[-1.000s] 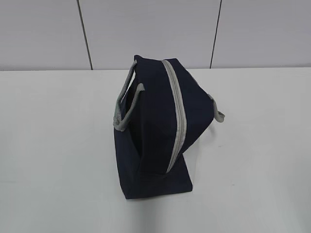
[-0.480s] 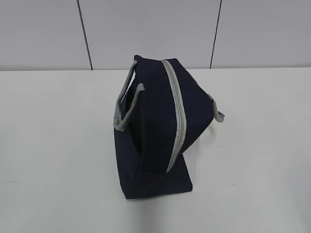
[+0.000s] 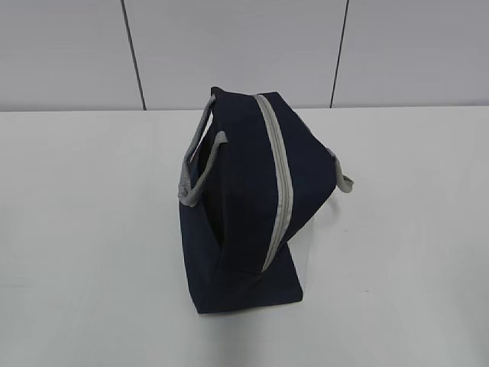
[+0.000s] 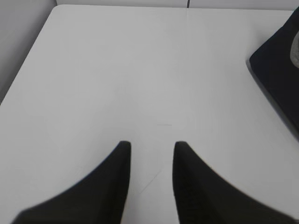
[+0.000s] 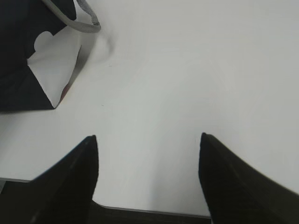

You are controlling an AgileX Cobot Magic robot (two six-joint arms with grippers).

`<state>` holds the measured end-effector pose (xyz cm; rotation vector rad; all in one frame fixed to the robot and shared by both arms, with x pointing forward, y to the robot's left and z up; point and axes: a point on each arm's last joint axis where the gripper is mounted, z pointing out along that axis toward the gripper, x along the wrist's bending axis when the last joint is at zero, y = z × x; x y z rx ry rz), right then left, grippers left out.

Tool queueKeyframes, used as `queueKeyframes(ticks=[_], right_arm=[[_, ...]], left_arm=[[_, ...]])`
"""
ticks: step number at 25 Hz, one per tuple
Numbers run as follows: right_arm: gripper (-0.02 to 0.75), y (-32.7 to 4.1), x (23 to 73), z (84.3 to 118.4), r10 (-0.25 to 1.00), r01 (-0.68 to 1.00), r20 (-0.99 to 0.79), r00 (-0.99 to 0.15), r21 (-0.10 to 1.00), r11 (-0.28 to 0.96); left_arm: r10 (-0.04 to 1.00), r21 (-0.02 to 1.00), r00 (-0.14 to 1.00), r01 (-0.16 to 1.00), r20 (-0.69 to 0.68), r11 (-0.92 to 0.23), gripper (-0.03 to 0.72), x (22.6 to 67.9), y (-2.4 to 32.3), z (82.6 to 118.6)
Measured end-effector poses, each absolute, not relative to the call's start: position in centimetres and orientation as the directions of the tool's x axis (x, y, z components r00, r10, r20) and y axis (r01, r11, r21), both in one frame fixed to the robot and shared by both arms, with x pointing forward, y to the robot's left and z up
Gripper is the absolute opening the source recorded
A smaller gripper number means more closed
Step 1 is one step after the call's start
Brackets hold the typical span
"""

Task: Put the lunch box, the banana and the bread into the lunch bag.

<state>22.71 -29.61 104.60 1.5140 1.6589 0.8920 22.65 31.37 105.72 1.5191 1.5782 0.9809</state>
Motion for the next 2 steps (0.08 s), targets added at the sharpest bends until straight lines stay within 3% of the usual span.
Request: queueKeyframes(ticks=[2], right_arm=[[0.498,-29.61,22.71,104.60,0.997,0.507,-0.051,-0.062,0.859,0.075]], left_arm=[[0.999,0.894,-0.041,0.447,0.005,0.014,0.237,22.65,31.37,105.72]])
